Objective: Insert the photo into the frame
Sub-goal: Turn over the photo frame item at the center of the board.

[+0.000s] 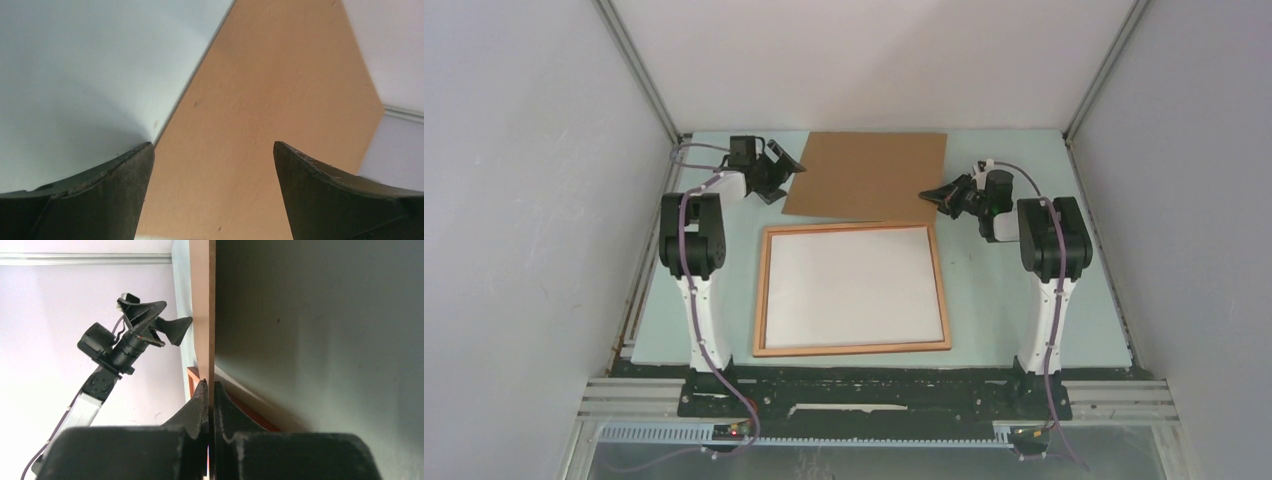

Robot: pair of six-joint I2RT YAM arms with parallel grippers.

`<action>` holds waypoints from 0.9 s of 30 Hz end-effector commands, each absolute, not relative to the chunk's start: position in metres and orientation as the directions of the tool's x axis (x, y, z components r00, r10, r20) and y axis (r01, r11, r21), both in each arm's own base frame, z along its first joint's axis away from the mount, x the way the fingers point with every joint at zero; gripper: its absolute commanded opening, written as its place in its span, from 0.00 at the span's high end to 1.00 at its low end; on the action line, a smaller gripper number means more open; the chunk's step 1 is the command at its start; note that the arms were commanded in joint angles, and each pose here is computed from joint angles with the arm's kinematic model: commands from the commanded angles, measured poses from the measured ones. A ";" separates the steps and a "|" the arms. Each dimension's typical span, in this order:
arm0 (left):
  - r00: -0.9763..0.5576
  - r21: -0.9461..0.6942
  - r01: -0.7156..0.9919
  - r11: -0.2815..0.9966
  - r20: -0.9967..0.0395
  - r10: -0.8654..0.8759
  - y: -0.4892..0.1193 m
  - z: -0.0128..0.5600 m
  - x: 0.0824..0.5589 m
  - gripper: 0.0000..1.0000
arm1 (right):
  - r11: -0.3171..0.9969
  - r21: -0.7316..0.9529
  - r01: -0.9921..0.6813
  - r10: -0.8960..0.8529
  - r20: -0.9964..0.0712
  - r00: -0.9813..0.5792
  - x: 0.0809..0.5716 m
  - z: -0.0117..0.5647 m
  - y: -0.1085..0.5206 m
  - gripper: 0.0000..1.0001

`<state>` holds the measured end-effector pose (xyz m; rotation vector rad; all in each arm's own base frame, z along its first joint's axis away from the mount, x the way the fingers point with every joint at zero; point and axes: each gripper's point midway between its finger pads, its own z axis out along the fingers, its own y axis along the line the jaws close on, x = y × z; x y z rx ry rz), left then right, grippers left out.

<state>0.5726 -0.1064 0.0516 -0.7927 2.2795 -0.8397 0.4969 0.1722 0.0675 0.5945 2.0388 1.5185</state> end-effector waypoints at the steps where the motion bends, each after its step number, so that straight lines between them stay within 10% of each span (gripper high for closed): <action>1: -0.575 -0.622 -0.281 0.731 -0.501 -0.647 -0.099 0.098 0.547 0.00 | 0.296 0.953 -0.065 0.636 -0.247 -0.731 0.484 0.117 0.174 1.00; 11: -0.402 -0.544 -0.147 0.826 -0.730 -0.553 -0.137 0.219 0.502 0.00 | 0.523 0.842 -0.132 0.555 -0.454 -0.697 0.412 0.217 0.139 1.00; 27: -0.627 -0.737 0.078 0.672 -0.560 -0.542 -0.220 0.266 0.414 0.00 | 0.730 0.600 -0.327 0.394 -0.760 -0.517 0.316 0.360 0.122 1.00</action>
